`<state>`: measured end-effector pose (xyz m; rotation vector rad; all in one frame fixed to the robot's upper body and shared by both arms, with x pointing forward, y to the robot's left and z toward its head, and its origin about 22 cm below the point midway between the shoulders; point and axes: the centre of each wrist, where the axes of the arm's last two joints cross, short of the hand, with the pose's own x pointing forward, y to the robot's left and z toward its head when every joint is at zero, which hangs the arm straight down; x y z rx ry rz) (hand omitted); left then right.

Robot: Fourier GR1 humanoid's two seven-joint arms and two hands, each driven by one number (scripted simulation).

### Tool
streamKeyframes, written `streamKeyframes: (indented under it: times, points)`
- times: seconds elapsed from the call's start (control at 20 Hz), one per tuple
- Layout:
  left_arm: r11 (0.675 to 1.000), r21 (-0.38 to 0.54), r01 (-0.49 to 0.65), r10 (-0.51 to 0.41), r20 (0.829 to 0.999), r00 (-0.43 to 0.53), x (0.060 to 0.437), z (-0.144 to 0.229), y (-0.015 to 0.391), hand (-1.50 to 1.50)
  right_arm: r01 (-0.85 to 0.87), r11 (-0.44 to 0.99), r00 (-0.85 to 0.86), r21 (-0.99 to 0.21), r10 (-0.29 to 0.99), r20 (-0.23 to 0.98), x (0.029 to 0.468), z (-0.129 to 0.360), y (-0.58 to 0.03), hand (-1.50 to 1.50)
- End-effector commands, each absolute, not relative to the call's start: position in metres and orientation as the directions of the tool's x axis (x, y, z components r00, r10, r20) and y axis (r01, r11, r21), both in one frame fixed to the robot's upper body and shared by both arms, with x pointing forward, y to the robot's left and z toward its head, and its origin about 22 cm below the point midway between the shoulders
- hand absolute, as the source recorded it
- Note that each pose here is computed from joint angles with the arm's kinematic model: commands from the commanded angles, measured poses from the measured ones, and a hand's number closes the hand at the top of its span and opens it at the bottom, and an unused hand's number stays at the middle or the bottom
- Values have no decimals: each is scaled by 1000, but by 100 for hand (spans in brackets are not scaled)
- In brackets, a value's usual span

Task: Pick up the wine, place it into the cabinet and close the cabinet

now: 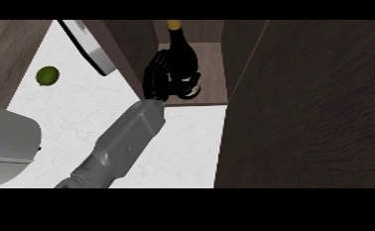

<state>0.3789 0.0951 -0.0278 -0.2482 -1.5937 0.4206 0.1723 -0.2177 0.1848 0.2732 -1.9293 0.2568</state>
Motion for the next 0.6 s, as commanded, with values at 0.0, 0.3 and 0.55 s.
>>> streamKeyframes:
  times: [0.0, 0.3, 0.55]
  points:
    - [903, -420, -93, 411, 906, -100, 400, -2, 90, 150, -328, 943, -364, -46, -81, 928, 171, 171, -216, -150]
    - [918, -380, -115, 381, 924, -19, 408, 6, 89, 150, -324, 945, -373, -43, -86, 924, 168, 189, -205, -150]
    - [920, -376, -108, 377, 926, -13, 419, 22, 88, 150, -335, 941, -376, -47, -88, 922, 184, 185, -220, -150]
